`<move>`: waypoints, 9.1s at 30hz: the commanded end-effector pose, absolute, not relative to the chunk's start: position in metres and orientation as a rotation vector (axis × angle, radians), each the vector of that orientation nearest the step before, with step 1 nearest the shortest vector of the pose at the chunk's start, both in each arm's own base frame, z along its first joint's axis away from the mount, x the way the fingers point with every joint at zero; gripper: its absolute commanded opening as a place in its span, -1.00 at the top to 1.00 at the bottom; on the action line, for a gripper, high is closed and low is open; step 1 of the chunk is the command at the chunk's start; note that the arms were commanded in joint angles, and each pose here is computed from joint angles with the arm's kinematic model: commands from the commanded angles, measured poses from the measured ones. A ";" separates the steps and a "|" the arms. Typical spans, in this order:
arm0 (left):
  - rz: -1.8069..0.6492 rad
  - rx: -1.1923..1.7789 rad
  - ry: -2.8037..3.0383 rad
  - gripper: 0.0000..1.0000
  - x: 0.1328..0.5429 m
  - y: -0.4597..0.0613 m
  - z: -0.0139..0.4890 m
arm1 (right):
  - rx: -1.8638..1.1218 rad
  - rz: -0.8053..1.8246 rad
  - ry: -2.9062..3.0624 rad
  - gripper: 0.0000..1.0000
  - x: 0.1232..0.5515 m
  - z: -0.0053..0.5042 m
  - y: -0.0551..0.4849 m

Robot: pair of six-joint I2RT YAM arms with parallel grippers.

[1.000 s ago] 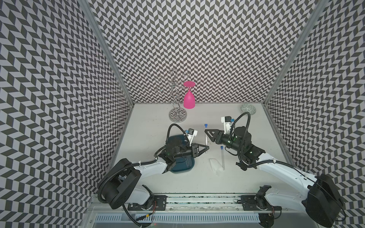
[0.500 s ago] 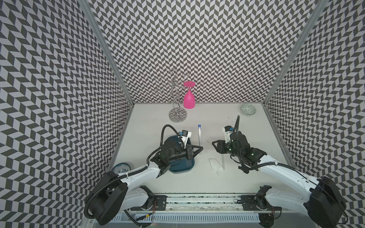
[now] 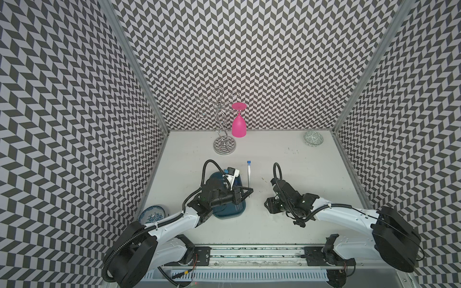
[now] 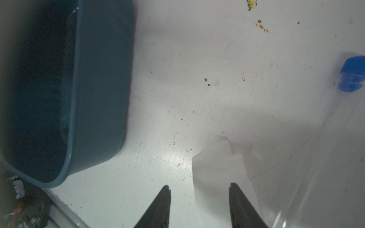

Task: Wipe the exteriors of test tubes
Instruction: Pick up the cleaning item at the center of the board, then place the cleaning item in the test tube, then wipe the dirt from the test tube.

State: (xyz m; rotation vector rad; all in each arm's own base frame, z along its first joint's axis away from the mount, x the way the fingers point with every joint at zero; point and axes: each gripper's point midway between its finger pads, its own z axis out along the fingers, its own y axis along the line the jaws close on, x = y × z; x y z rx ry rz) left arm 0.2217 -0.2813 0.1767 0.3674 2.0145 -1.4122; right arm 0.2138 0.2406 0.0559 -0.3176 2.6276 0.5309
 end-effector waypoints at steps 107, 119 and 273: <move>-1.525 0.530 1.991 0.74 0.205 -0.327 0.184 | -0.183 1.161 2.109 0.74 0.276 0.234 0.305; -1.529 0.494 2.003 0.74 0.207 -0.324 0.179 | -0.223 1.190 2.071 0.37 0.273 0.262 0.309; -1.515 0.434 1.967 0.72 0.211 -0.306 0.189 | -0.366 1.247 2.035 0.63 0.293 0.218 0.339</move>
